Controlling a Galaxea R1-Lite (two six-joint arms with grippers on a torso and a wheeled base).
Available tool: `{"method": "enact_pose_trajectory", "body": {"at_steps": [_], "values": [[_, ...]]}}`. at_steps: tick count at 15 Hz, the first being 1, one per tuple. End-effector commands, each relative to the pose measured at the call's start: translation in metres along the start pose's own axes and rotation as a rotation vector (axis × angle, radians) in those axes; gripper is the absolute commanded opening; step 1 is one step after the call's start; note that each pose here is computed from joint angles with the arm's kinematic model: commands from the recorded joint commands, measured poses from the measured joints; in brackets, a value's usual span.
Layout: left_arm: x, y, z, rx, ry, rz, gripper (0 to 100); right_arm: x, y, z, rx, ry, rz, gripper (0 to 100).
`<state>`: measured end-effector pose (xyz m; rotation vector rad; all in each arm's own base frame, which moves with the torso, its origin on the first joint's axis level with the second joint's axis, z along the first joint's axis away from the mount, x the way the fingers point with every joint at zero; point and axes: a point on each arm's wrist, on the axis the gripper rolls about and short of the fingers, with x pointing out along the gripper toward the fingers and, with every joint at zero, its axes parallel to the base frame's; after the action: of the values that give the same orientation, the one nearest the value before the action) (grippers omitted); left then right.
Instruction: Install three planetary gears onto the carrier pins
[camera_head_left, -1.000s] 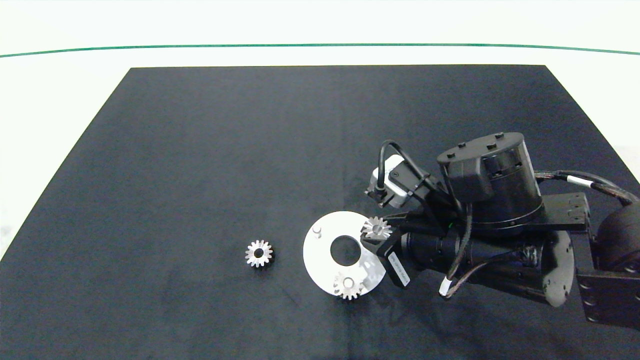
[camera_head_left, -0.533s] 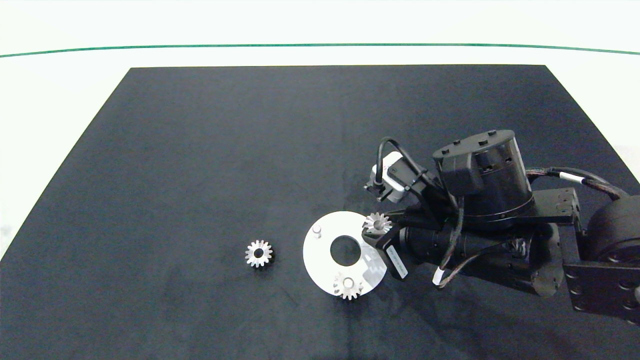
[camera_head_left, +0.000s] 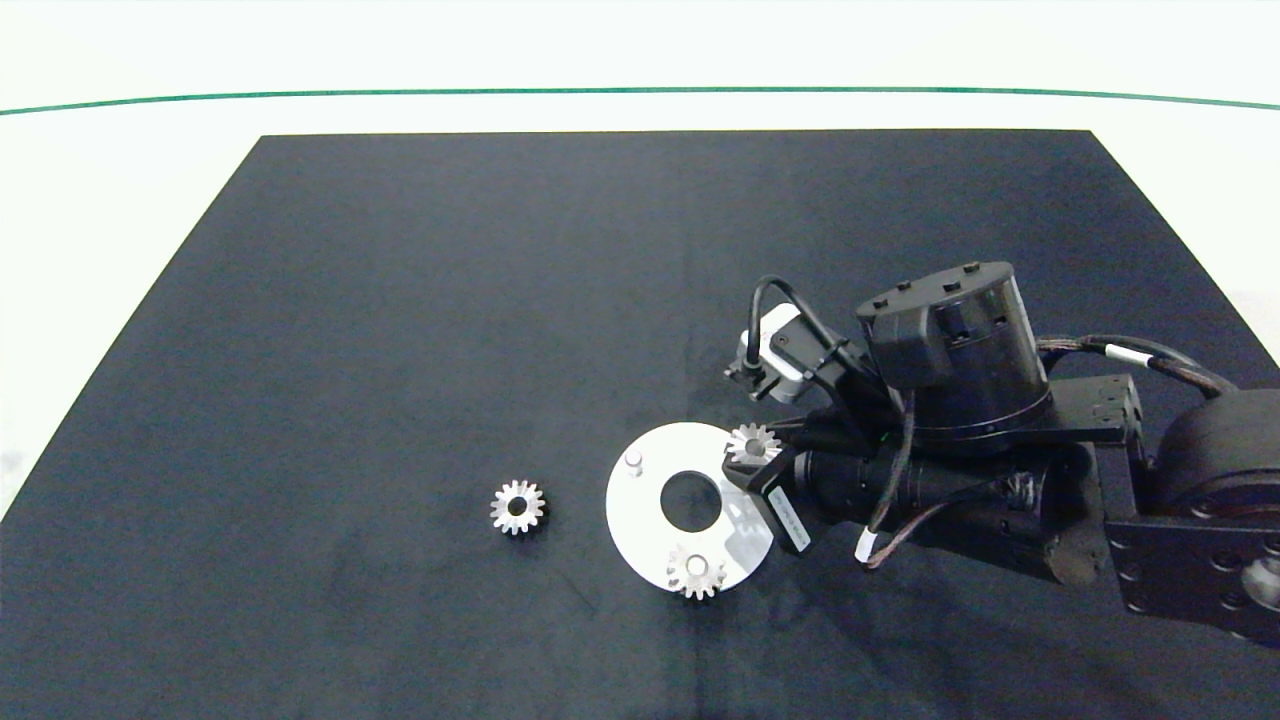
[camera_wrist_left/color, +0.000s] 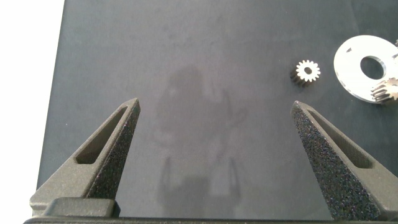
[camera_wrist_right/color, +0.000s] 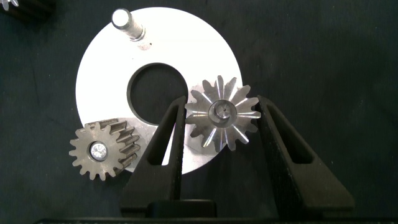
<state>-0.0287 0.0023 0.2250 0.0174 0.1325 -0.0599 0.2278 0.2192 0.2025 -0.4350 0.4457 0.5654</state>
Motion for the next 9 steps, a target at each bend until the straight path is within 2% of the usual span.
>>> {"method": "enact_pose_trajectory", "body": {"at_steps": [1,9], "values": [[0.0002,0.0,-0.0001,0.0,0.004,0.001,100,0.0019,0.0007,-0.0007,-0.003,0.005,0.0,0],[0.0013,0.0,-0.0007,0.0,0.01,0.001,100,0.0009,0.0003,-0.0004,-0.002,0.004,0.0,0]]}}
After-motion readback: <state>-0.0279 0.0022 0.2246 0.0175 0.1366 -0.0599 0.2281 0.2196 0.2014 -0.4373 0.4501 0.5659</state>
